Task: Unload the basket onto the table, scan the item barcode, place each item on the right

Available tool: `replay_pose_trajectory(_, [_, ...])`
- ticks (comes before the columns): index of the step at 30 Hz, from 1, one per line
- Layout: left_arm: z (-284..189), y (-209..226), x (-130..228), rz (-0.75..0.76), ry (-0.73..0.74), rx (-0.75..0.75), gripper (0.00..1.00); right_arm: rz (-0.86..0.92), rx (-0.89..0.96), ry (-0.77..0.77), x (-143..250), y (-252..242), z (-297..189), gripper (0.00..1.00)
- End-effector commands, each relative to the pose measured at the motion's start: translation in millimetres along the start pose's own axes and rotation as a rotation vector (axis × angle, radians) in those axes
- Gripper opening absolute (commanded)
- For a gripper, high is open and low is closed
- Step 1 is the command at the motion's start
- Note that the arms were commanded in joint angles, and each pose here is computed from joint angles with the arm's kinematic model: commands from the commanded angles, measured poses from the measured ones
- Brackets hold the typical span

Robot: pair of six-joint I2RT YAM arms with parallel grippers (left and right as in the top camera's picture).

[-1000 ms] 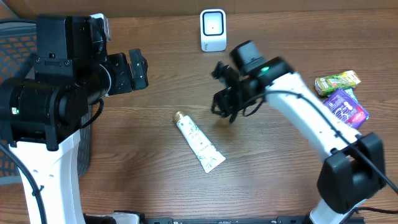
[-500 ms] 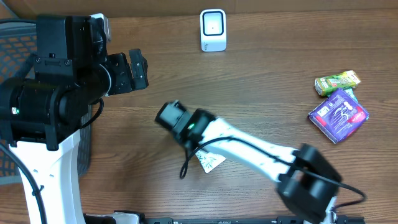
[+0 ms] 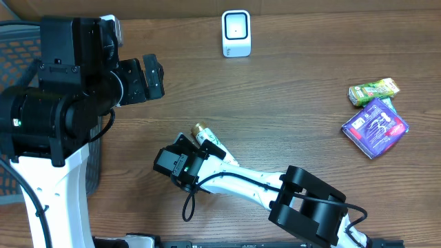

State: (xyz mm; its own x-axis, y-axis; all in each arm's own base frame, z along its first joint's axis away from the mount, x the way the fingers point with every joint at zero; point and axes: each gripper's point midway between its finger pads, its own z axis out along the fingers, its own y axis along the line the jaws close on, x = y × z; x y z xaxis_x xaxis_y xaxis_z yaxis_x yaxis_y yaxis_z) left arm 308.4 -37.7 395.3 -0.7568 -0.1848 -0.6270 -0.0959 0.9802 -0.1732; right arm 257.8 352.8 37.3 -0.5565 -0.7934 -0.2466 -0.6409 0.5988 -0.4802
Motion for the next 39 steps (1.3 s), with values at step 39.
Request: replay_pose_trajectory(39, [0.9,1.4,-2.4,0.013,-0.004,-0.007,1.0,0.027,0.13,0.076,19.1,-2.7,38.4,0.24])
